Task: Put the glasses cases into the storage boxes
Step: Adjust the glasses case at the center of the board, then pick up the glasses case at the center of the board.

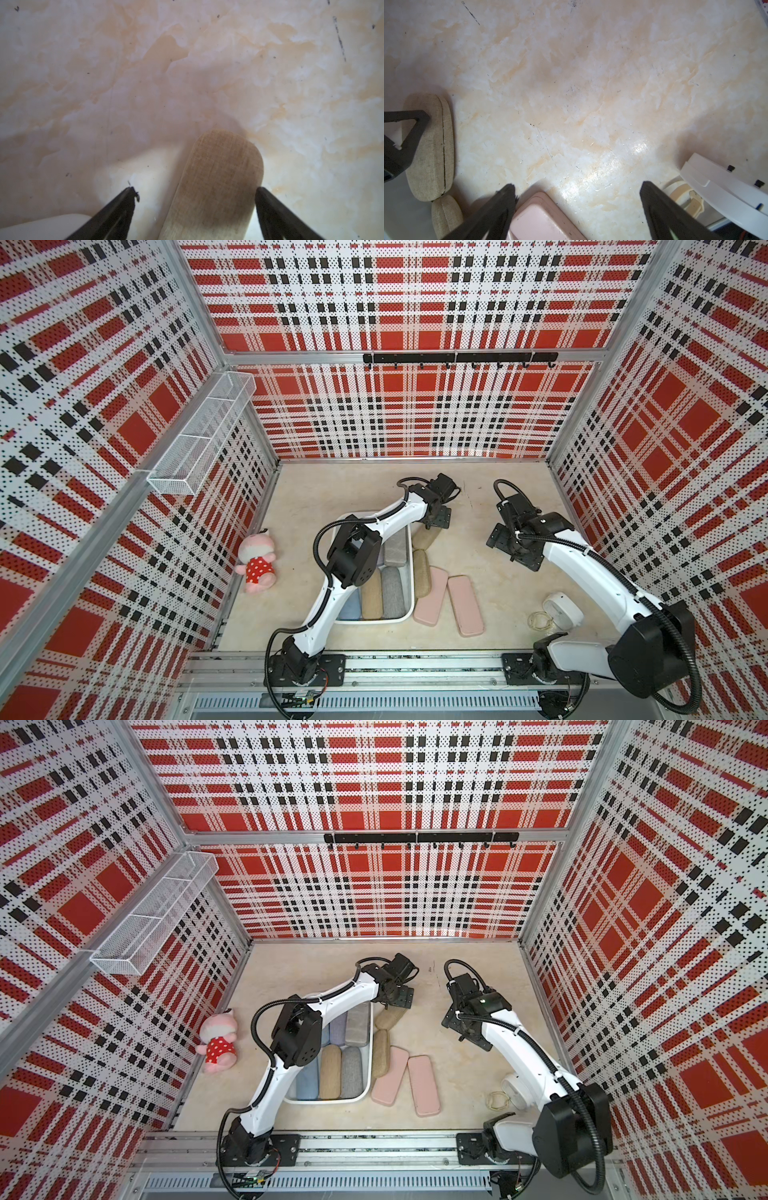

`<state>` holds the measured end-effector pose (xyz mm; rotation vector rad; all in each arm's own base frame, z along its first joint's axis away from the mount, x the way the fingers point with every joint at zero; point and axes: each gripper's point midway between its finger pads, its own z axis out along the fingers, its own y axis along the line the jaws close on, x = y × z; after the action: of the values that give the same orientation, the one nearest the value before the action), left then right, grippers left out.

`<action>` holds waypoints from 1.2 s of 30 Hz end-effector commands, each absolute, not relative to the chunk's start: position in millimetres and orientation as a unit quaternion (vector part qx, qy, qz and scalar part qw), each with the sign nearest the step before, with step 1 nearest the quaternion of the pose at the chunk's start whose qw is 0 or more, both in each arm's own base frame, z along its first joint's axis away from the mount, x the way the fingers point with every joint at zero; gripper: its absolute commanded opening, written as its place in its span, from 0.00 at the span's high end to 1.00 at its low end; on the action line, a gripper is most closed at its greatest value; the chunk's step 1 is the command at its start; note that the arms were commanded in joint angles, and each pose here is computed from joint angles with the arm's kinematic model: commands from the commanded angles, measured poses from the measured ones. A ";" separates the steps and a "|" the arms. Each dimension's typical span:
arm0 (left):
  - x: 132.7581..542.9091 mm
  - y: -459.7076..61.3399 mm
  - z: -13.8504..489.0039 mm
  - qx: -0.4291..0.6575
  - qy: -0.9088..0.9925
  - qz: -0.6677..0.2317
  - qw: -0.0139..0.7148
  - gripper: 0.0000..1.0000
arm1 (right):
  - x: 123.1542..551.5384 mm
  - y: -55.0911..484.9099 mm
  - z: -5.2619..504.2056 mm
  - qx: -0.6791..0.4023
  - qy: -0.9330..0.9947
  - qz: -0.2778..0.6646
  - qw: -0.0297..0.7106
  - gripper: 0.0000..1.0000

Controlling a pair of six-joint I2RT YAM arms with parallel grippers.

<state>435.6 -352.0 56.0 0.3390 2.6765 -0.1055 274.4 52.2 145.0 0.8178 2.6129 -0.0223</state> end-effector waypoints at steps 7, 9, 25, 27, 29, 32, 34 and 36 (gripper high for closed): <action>416.5 -352.3 46.1 0.173 0.967 -0.037 0.184 0.08 | 276.5 46.4 165.7 0.305 0.926 -0.005 0.221 0.03; 416.1 -352.2 45.9 0.173 0.967 -0.039 0.182 0.08 | 276.4 46.6 166.9 0.305 0.926 -0.005 0.221 0.03; 401.5 -356.0 31.2 0.180 0.969 -0.031 0.164 0.16 | 279.1 49.9 172.6 0.303 0.926 0.008 0.227 0.10; 402.0 -359.9 32.9 0.183 0.968 -0.023 0.172 0.17 | 281.2 50.7 175.1 0.301 0.926 0.010 0.229 0.11; 401.2 -365.2 33.7 0.185 0.967 -0.023 0.174 0.19 | 284.1 52.1 177.6 0.299 0.926 0.011 0.231 0.12; 399.7 -368.3 29.8 0.186 0.967 -0.018 0.175 0.23 | 285.9 52.4 181.5 0.298 0.925 0.013 0.234 0.12; 398.4 -368.8 26.3 0.188 0.967 -0.015 0.173 0.25 | 284.4 51.1 183.6 0.299 0.924 0.011 0.237 0.12; 397.5 -369.6 25.8 0.189 0.966 -0.012 0.174 0.28 | 281.8 48.9 185.4 0.302 0.922 0.011 0.241 0.12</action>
<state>401.7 -365.3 32.9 0.5212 2.7297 -0.0616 286.6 57.1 177.8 0.8029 2.5470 0.0493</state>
